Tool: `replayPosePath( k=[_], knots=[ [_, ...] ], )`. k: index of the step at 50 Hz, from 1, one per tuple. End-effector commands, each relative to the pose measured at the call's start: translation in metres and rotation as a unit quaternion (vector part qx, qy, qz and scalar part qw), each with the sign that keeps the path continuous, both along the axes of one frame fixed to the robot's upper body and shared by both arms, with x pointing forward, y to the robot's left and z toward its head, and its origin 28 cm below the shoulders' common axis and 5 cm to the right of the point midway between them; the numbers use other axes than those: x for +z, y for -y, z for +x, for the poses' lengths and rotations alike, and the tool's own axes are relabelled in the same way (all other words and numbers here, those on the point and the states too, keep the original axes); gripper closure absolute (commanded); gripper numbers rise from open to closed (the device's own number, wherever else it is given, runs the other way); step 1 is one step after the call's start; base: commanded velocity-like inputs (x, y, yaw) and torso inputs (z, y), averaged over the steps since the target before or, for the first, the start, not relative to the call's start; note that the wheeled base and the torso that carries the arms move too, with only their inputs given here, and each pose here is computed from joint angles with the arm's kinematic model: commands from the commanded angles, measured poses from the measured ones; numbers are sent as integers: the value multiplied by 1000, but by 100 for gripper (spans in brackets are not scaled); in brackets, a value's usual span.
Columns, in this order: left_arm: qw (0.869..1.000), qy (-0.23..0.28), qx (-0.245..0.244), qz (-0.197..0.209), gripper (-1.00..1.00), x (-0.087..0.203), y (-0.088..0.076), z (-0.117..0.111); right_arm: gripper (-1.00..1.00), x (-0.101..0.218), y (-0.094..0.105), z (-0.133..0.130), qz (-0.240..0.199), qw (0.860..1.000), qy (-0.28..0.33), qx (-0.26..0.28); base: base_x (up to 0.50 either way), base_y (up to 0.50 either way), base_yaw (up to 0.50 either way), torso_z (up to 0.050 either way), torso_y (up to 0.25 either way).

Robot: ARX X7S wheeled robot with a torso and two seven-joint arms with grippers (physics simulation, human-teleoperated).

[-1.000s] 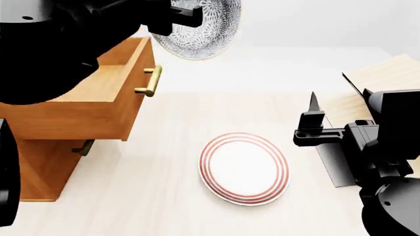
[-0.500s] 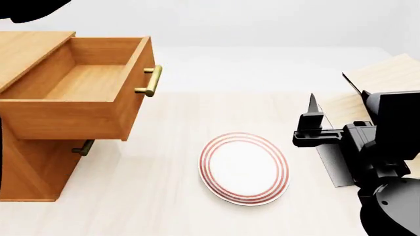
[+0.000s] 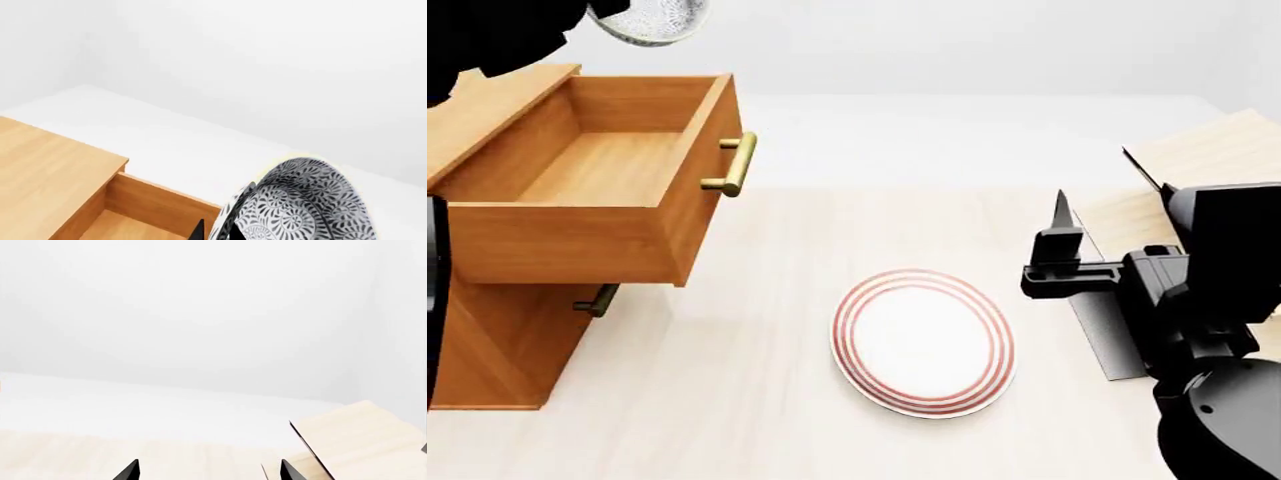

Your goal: Open the top drawer of the cabinet and put the bowl in it.

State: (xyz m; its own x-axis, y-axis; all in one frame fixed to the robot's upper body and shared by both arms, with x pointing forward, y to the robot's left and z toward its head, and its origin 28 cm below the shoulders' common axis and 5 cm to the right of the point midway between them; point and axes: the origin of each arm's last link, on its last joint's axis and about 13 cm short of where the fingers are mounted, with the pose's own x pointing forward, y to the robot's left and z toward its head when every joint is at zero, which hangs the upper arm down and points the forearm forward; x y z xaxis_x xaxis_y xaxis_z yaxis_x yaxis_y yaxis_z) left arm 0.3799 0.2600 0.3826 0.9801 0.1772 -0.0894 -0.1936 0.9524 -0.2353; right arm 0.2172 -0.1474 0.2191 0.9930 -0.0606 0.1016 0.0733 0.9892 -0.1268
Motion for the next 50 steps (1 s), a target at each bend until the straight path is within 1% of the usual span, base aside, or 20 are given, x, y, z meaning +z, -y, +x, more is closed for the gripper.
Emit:
replayPosePath(
  k=[1, 12, 17, 25, 29, 41, 50],
  knots=[
    [999, -19, 44, -18, 100, -16, -17, 15, -100, 2, 0, 0, -2, 1000, -1, -1, 0, 0, 0, 0, 0],
    [996, -32, 75, -28, 100, -28, -30, 22, -100, 1, -1, 1, -2, 1000, -2, 0, 0, 0, 0, 0, 0],
    [995, -38, 81, -34, 100, -38, -31, 25, -100, 1, -1, 2, -3, 1000, -3, 1, 0, 0, 0, 0, 0],
    [993, -56, 92, -49, 100, -56, -36, 37, -100, 0, -2, 3, -3, 1000, -6, -1, 0, 0, 0, 0, 1],
    [991, -56, 108, -57, 100, -62, -38, 38, -100, 0, -2, 4, -3, 1000, -7, -1, 0, 0, 0, 0, 0],
    [987, -68, 130, -65, 100, -82, -40, 41, -100, -3, -1, 5, -2, 1000, -10, -3, 0, 0, 0, 0, 0],
    [987, -73, 132, -62, 100, -88, -42, 41, -100, -4, -2, 6, -2, 1000, -11, -2, 0, 0, 0, 0, 1]
  ],
)
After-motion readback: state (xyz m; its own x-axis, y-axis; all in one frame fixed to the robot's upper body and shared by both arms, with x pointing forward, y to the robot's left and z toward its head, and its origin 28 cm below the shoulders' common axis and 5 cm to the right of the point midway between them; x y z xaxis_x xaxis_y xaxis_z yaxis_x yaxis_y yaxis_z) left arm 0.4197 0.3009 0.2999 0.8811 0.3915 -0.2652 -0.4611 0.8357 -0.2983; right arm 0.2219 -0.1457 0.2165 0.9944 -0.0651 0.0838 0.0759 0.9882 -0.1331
